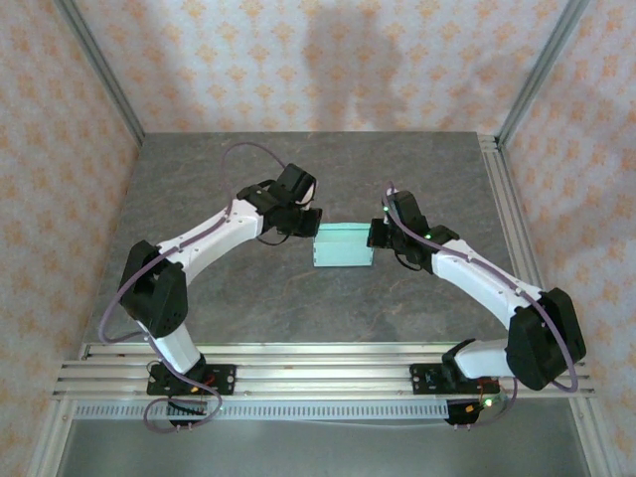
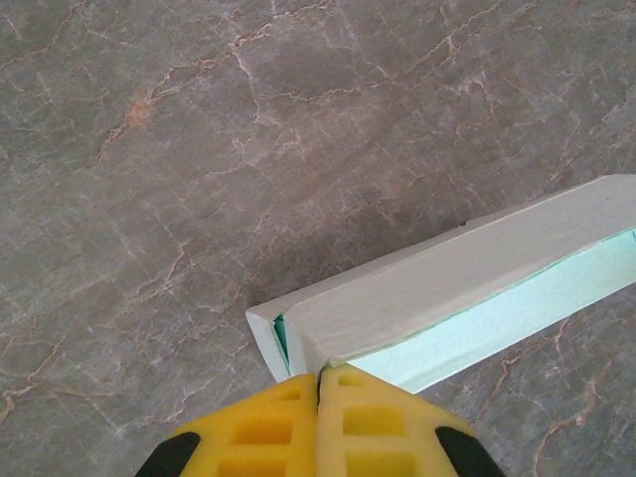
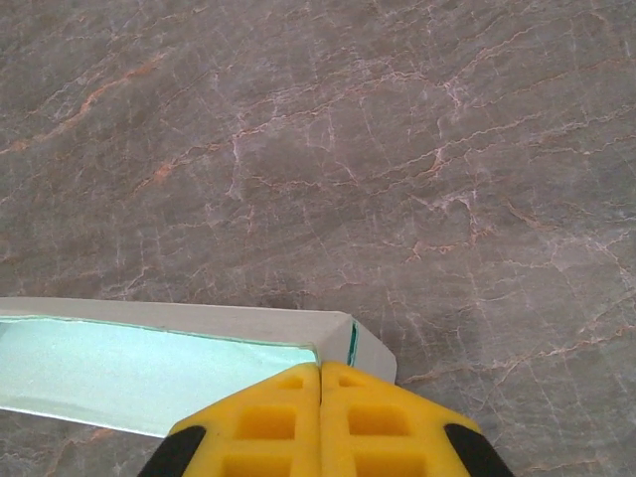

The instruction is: Fold the paper box

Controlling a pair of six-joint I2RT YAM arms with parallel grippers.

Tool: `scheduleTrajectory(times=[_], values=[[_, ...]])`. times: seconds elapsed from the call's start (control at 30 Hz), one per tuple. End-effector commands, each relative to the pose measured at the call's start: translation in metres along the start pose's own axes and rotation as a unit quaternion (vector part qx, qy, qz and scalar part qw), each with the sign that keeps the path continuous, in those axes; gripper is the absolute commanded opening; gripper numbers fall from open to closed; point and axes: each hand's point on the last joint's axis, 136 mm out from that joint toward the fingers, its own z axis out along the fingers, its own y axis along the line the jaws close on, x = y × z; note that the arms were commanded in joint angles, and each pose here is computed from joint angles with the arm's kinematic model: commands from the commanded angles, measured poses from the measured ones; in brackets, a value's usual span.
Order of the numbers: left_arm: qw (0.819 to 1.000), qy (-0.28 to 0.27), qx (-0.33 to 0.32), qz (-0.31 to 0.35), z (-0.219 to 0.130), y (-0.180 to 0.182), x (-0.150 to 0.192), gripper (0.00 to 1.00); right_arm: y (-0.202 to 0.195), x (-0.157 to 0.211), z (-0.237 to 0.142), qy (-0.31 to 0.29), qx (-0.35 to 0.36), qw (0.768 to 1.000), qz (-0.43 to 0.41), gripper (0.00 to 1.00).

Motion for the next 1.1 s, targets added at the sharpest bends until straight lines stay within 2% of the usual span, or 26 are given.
scheduleTrajectory(times=[0.0,0.67,1.07], values=[[1.0,0.008,0.006,-0.004,-0.005,-0.009,-0.003,0.0,0.001,0.016,0.001,0.022,-0.006,1.0,-0.014,0.0],[0.999,0.033,-0.005,-0.014,0.019,0.002,0.016,0.0,0.001,0.025,0.004,0.018,-0.023,0.999,-0.014,0.0],[1.0,-0.011,0.02,-0.004,0.005,-0.009,-0.002,0.0,0.008,0.003,0.0,-0.081,-0.04,0.995,-0.049,0.0]])
